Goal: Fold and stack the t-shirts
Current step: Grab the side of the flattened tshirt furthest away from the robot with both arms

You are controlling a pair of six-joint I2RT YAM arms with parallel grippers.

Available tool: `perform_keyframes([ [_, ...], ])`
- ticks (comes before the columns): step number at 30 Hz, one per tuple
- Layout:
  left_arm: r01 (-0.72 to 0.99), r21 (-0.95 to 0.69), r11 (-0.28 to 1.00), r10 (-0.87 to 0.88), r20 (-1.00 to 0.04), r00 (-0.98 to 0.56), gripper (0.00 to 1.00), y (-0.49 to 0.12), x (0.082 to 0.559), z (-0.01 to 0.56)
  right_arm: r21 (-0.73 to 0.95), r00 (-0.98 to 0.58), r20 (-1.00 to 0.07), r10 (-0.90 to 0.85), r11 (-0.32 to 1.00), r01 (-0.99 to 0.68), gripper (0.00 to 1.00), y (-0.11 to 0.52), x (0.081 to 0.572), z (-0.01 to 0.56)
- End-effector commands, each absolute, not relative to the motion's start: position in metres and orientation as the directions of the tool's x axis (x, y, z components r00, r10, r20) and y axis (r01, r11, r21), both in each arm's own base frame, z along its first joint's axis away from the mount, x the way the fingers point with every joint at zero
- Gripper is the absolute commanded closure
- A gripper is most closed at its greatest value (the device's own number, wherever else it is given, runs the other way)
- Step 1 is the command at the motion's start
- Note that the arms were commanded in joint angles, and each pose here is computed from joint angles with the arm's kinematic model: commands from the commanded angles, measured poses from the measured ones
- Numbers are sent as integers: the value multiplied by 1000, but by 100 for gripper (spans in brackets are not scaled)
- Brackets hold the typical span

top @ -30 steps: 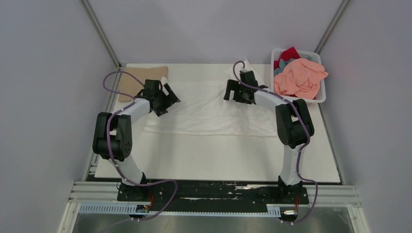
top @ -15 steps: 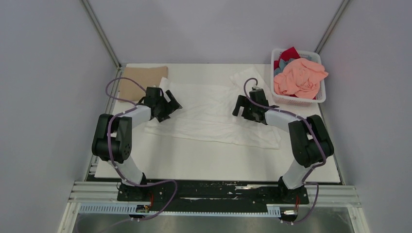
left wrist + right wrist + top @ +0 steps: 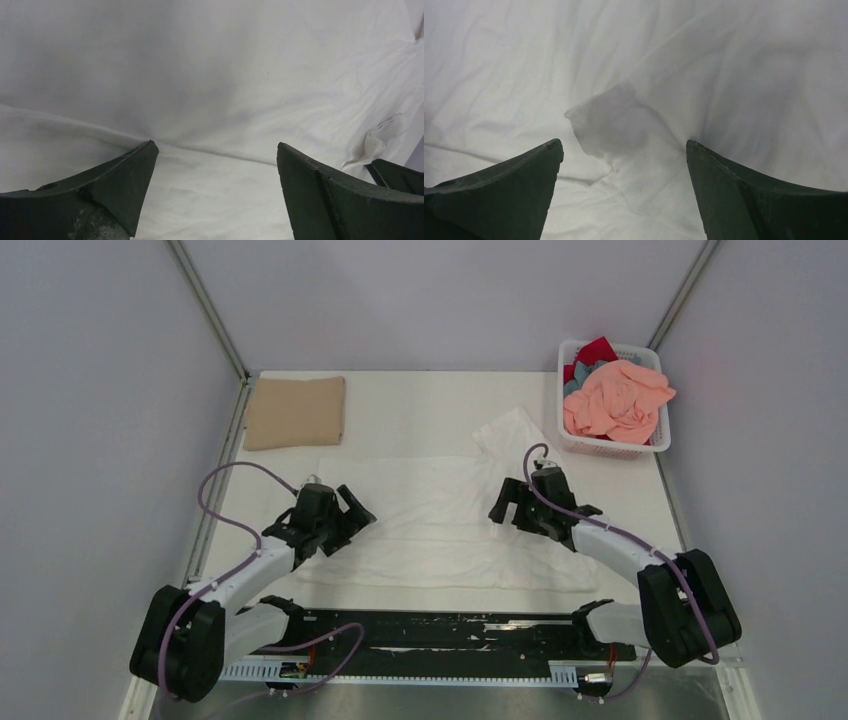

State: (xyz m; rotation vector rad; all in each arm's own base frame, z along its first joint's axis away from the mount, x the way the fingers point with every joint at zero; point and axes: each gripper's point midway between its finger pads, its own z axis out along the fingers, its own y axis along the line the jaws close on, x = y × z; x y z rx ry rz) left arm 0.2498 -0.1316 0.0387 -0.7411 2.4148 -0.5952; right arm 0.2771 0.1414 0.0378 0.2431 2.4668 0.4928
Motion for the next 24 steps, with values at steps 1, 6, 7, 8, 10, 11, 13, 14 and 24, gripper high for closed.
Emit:
perform_keyframes([
  [1,-605,-327,726,-683,-248,-687,0,-90,167,-8,401,-810,-508,293,913,78,0,137,257,36],
  [6,-601,-367,710,-705,-368,-607,0,-74,179,13,393,-790,-541,288,917,66,0,133,260,45],
  [7,-596,-380,707,-707,-394,-587,0,-72,185,22,385,-788,-545,286,921,68,0,132,261,47],
  [8,-609,-359,707,-705,-432,-563,0,-63,188,25,371,-784,-551,285,925,76,0,129,263,48],
  [10,-630,-331,703,-699,-487,-524,0,-51,196,36,333,-763,-576,293,937,108,0,121,270,52],
  [11,-632,-328,702,-696,-503,-513,0,-50,204,45,323,-752,-587,301,938,123,0,118,274,56],
  [13,-627,-312,714,-676,-540,-502,0,-47,219,61,326,-727,-613,308,937,122,0,120,287,71],
  [14,-626,-308,717,-670,-554,-494,0,-45,225,67,324,-716,-628,306,939,118,0,121,295,79],
  [24,-661,-367,654,-709,-600,-369,0,-4,342,122,228,-587,-775,234,970,86,0,133,419,154],
])
